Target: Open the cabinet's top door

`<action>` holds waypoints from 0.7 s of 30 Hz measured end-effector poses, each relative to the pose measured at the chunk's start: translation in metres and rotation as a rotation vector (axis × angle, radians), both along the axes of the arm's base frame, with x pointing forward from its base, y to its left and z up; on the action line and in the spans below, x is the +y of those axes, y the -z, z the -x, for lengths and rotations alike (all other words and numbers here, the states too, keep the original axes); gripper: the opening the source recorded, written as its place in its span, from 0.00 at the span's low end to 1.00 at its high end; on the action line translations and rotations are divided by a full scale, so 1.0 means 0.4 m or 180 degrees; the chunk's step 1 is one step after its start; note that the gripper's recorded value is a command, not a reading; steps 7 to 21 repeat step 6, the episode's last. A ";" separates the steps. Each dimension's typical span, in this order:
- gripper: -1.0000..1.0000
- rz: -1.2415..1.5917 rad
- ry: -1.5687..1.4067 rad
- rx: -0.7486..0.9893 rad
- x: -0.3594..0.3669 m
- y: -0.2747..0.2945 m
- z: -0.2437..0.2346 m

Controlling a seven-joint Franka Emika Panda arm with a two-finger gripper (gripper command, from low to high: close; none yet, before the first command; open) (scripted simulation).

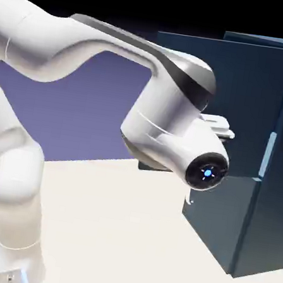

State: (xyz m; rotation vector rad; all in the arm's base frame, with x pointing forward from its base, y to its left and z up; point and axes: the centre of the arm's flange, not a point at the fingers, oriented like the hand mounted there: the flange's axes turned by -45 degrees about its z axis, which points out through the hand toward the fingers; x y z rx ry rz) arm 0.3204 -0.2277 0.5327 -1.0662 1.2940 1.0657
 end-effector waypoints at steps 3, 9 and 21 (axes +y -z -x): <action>0.00 0.0000 -0.0208 0.0000 -0.046 0.000 -0.017; 0.00 0.0001 -0.0395 -0.0001 -0.085 0.000 -0.035; 0.00 0.0001 -0.0395 -0.0001 -0.085 0.000 -0.035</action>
